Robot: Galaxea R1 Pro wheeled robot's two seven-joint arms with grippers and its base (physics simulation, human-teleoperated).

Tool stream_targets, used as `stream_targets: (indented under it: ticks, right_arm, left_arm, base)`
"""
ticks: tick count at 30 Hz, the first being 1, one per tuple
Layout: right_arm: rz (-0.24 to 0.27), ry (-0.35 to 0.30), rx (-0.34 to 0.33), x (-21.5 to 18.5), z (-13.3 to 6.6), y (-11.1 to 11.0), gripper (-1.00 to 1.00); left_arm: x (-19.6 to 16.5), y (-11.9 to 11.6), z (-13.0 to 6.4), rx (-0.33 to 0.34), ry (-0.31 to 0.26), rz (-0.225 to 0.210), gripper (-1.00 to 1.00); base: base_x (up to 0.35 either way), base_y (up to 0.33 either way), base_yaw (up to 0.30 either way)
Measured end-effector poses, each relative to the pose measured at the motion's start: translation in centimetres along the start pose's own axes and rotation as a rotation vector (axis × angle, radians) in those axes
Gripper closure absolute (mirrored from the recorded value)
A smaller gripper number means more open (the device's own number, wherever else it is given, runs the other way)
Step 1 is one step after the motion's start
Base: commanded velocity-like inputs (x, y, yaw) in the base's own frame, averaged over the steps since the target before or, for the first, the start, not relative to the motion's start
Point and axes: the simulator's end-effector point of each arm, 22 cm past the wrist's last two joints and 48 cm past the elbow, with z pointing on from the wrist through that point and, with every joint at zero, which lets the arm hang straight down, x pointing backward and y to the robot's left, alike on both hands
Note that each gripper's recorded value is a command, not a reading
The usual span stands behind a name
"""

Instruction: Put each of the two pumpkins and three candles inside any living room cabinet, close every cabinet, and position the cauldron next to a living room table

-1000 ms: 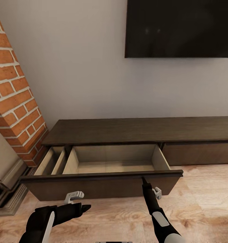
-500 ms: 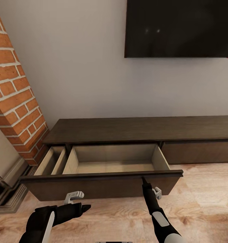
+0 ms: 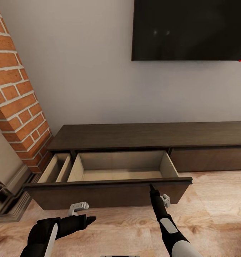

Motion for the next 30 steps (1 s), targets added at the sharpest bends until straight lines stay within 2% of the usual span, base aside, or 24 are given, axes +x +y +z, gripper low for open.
stream_targets:
  ticks: [11, 12, 13, 24, 30]
  right_arm:
    - [0.000, 0.000, 0.000, 0.0, 0.0, 0.0, 1.00]
    - [0.000, 0.000, 0.000, 0.0, 0.0, 0.0, -1.00]
    - [-0.009, 0.022, -0.044, 1.0, -1.5, -0.2, -1.00]
    - [-0.009, 0.022, -0.047, 1.0, -1.6, -0.2, -1.00]
    - [-0.005, 0.026, -0.047, 1.1, -1.6, -0.2, -1.00]
  left_arm:
    - [0.0, 0.0, 0.0, 0.000, 0.000, 0.000, -1.00]
    - [0.0, 0.0, 0.0, -0.001, 0.000, 0.000, -1.00]
    - [0.0, 0.0, 0.0, -0.001, 0.000, 0.000, -1.00]
    - [0.0, 0.0, 0.0, -0.001, 0.000, 0.000, -1.00]
    - [0.0, 0.0, 0.0, -0.001, 0.000, 0.000, -1.00]
  base:
    - [-0.001, 0.000, 0.000]
    - [0.000, 0.000, 0.000]
    - [0.000, 0.000, 0.000]
    - [-0.002, 0.000, 0.000]
    - [-0.157, 0.000, 0.000]
